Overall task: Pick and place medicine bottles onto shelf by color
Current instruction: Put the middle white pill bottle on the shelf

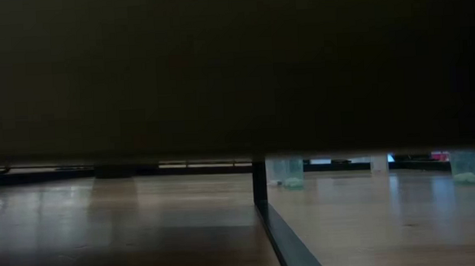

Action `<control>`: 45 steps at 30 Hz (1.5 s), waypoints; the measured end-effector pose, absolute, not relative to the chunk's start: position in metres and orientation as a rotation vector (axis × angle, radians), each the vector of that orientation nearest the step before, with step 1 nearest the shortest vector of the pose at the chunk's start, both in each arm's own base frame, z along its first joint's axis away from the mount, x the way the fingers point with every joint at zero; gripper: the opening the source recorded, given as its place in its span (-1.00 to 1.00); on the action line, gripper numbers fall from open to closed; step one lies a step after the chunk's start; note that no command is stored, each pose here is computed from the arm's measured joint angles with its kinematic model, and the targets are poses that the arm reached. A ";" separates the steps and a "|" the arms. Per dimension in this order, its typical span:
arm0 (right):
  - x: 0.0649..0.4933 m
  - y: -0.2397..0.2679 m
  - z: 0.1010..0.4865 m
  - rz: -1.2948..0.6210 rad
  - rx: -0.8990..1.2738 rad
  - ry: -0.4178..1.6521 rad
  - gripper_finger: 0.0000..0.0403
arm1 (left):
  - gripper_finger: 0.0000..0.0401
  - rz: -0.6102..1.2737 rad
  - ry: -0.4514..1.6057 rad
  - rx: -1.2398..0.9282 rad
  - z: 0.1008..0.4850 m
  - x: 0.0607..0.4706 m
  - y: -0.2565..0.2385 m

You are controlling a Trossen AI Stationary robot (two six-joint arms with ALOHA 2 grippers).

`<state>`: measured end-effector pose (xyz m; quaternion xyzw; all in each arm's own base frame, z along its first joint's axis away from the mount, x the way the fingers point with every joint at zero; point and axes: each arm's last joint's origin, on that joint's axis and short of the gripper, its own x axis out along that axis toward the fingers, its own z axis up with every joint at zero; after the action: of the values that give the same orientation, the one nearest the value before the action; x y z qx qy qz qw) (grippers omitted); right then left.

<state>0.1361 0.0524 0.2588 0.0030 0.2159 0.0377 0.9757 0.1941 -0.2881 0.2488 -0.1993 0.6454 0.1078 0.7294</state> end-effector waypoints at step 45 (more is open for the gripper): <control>0.136 0.052 0.259 0.076 0.006 0.435 -0.92 | -0.03 0.226 1.415 -0.475 0.227 0.190 -0.291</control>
<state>0.1360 0.0524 0.2589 0.0031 0.2156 0.0378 0.9757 0.1897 -0.2914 0.2275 -0.2157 0.6423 0.1025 0.7283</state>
